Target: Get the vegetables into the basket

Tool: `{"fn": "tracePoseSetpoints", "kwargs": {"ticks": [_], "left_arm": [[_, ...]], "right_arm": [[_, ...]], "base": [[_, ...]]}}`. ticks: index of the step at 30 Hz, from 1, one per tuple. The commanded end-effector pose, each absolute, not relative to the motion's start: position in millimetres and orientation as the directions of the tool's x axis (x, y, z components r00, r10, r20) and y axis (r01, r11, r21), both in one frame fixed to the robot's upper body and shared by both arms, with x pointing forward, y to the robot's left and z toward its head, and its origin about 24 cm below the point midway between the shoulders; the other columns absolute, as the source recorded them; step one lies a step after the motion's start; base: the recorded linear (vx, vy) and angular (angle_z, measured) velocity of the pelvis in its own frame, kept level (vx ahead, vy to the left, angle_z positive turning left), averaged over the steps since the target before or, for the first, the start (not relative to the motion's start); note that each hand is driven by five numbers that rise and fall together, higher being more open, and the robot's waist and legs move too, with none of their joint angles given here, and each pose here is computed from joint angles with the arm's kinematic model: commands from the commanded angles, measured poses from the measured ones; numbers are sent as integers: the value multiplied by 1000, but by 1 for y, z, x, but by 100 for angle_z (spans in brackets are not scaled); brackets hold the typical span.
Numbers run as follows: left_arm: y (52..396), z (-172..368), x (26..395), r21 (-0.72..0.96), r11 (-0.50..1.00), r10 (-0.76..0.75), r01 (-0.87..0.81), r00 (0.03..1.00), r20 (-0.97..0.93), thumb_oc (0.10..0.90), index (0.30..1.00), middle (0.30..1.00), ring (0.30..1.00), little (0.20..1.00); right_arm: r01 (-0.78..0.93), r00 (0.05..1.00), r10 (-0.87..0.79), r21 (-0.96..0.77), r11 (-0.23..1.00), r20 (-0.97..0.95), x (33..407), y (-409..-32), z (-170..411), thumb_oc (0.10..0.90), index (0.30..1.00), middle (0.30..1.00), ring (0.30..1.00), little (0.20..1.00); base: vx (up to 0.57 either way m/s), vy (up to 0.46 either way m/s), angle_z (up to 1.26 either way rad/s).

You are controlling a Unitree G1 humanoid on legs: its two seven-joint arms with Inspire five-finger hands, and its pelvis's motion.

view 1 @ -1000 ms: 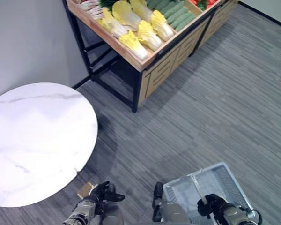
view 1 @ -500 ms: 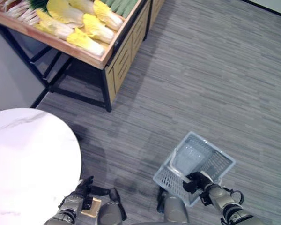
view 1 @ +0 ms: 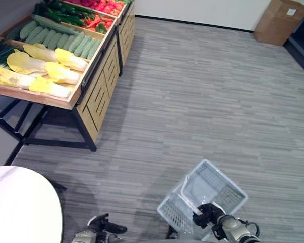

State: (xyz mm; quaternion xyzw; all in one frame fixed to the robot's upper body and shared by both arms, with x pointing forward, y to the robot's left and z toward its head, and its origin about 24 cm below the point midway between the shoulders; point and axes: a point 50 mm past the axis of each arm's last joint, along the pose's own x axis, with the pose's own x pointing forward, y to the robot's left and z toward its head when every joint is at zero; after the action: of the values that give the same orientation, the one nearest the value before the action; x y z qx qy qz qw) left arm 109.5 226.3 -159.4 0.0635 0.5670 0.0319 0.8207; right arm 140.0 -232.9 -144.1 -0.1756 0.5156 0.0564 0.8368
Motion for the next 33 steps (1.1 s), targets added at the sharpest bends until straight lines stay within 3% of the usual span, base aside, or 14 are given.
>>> {"fn": "tracePoseSetpoints", "kwargs": {"ticks": [1, 18, 33], "left_arm": [[236, -156, 115, 194, 978, 156, 71, 364, -918, 900, 1000, 1000, 1000, 1000], [215, -160, 115, 134, 985, 87, 105, 364, -927, 900, 1000, 1000, 1000, 1000], [223, -158, 118, 153, 985, 111, 82, 378, -919, 900, 1000, 1000, 1000, 1000]], "right_arm": [[-225, 514, -92, -238, 945, -853, 162, -236, -136, 400, 300, 300, 300, 300], [-222, 470, -89, -215, 951, -878, 143, -236, -144, 400, 300, 300, 300, 300], [-219, 442, -91, -205, 954, -893, 136, -233, -148, 400, 300, 300, 300, 300]], "base": [[-1, -113, 16], [-10, -96, 7], [70, 137, -35]]}}
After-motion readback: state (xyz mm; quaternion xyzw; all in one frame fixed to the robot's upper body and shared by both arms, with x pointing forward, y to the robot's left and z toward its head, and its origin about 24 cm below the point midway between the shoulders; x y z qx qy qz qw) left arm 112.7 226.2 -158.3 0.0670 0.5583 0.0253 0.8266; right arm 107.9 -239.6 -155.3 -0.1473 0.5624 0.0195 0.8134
